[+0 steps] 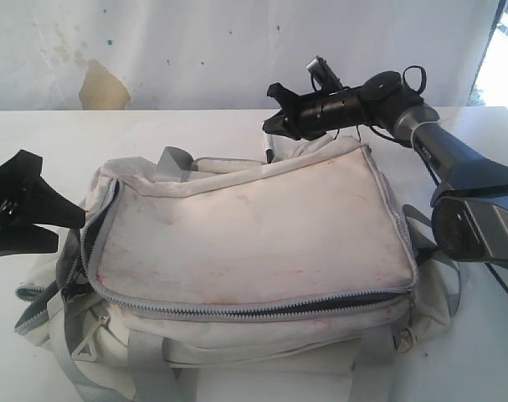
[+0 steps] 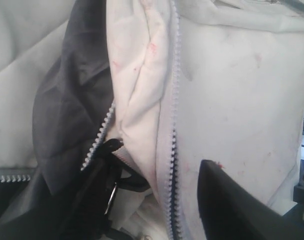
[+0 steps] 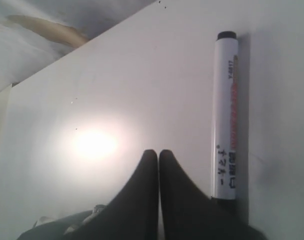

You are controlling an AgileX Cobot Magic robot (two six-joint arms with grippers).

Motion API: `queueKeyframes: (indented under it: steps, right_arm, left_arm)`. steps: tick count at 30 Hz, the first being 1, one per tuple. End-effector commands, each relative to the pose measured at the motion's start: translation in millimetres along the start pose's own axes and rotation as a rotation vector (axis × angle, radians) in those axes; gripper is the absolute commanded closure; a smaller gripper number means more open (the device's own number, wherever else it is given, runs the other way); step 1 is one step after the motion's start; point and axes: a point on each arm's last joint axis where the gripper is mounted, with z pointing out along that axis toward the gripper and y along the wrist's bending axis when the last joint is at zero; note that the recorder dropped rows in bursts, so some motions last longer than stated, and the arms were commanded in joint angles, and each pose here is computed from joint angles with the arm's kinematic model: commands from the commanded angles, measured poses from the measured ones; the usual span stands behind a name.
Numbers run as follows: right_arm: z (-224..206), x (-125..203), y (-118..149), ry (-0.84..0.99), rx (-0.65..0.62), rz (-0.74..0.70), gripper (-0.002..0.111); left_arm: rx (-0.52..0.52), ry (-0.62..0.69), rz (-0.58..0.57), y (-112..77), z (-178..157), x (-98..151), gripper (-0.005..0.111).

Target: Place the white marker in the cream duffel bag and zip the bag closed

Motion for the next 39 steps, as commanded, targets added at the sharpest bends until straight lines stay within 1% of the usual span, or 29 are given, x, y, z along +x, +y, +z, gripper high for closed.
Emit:
queueKeyframes:
  steps: [1,5,7,10,12,14,20,23,26,31,34,35,39]
  right_arm:
    - [-6.9,-1.6,6.1,0.034,-0.02,-0.011,0.108]
    - [-22.4,-9.5,11.7,0.055,-0.021,-0.03,0.108]
    - [-29.9,-11.8,13.7,0.079,0.006,-0.044,0.108]
    - [-43.2,-14.2,16.9,0.128,0.115,-0.053,0.108]
    - [-54.2,-16.2,20.4,0.159,0.199,-0.067,0.108]
    - [-62.9,-18.8,26.8,0.172,0.237,-0.101,0.108]
    - [-77.4,-26.8,43.6,0.146,0.23,-0.103,0.108]
    - [-77.7,-26.0,47.8,0.152,0.224,-0.115,0.108]
    - [-77.2,-25.6,48.4,0.152,0.223,-0.102,0.108]
    - [-68.7,-16.5,35.6,0.218,0.227,-0.089,0.108]
    - [-61.8,-12.2,28.3,0.234,0.209,-0.077,0.108]
    - [-58.8,-10.4,28.1,0.241,0.174,-0.072,0.108]
    - [-48.8,-11.5,37.0,0.183,-0.053,-0.03,0.108]
  left_arm:
    - [-0.013,-0.022,0.014,-1.1,-1.0,-0.8,0.049]
    - [-0.024,-0.037,0.014,-0.1,-1.1,-2.3,0.049]
    - [-0.036,-0.037,0.02,1.0,-1.1,-2.3,0.049]
    - [-0.102,-0.026,0.036,7.0,-1.5,-1.4,0.049]
    - [-0.161,-0.015,0.017,12.3,-2.2,-0.3,0.049]
    - [-0.199,-0.008,0.008,15.8,-2.8,0.3,0.049]
    - [-0.203,-0.01,0.012,16.1,-2.9,0.1,0.049]
    - [-0.201,-0.011,0.01,16.0,-2.8,0.0,0.049]
    - [-0.206,-0.008,0.014,16.4,-2.9,0.2,0.049]
    - [-0.228,-0.018,0.03,18.3,-3.4,-0.8,0.049]
    - [-0.23,-0.022,0.03,18.5,-3.4,-1.2,0.049]
    - [-0.23,-0.022,0.03,18.5,-3.4,-1.2,0.049]
    - [-0.23,-0.021,0.039,18.5,-3.4,-1.2,0.049]
